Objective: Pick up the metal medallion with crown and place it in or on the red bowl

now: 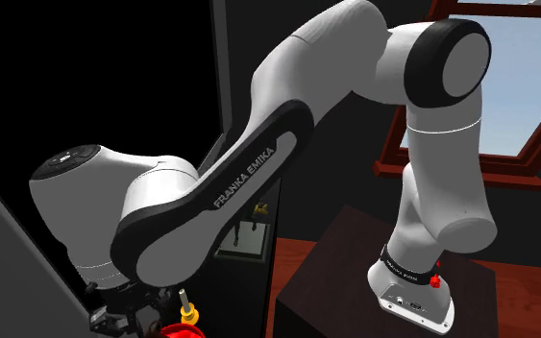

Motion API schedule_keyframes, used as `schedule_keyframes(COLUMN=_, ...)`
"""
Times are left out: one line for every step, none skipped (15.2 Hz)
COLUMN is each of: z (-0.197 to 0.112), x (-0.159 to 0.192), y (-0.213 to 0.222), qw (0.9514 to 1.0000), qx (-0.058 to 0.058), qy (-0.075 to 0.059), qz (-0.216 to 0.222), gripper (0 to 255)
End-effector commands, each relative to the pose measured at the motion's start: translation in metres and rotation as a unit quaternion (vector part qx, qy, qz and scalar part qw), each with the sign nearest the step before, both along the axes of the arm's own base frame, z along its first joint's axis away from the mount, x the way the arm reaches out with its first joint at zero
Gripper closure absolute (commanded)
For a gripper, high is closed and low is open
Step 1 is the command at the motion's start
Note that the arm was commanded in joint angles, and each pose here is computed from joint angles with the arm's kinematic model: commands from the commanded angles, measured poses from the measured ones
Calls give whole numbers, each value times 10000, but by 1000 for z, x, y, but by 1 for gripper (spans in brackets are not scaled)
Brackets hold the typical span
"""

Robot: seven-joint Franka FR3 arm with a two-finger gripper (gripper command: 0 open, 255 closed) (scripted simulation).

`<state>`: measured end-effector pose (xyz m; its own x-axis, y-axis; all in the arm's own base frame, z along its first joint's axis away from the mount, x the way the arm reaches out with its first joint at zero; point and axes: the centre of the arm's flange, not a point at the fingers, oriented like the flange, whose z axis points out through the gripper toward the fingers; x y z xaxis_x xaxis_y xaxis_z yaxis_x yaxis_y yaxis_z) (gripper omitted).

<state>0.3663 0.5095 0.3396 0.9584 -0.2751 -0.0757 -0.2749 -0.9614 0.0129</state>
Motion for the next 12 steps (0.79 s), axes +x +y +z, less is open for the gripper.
schedule_keyframes(z=-9, x=-2, y=4, qw=10000, qx=0, qy=-1, qz=-6, gripper=255)
schedule_keyframes(z=-14, x=-2, y=4, qw=10000, qx=0, qy=-1, qz=-6, gripper=255)
schedule_keyframes(z=-19, x=-2, y=4, qw=10000, qx=0, qy=-1, qz=-6, gripper=255)
schedule_keyframes(z=-24, x=-2, y=4, qw=10000, qx=0, qy=-1, qz=-6, gripper=255)
schedule_keyframes(z=-30, x=-2, y=4, qw=10000, qx=0, qy=-1, qz=-6, gripper=255)
schedule_keyframes(z=-35, x=-2, y=4, qw=10000, qx=0, qy=-1, qz=-6, gripper=255)
schedule_keyframes(z=-40, x=-2, y=4, qw=10000, qx=0, qy=-1, qz=-6, gripper=255)
schedule_keyframes(z=-46, x=-2, y=4, qw=10000, qx=0, qy=-1, qz=-6, gripper=255)
schedule_keyframes(z=-51, x=-2, y=4, qw=10000, qx=0, qy=-1, qz=-6, gripper=255)
schedule_keyframes(z=-56, x=-2, y=4, qw=10000, qx=0, qy=-1, qz=-6, gripper=255)
schedule_keyframes(z=-61, x=-2, y=4, qw=10000, qx=0, qy=-1, qz=-6, gripper=255)
schedule_keyframes(z=-67, x=-2, y=4, qw=10000, qx=0, qy=-1, qz=-6, gripper=255)
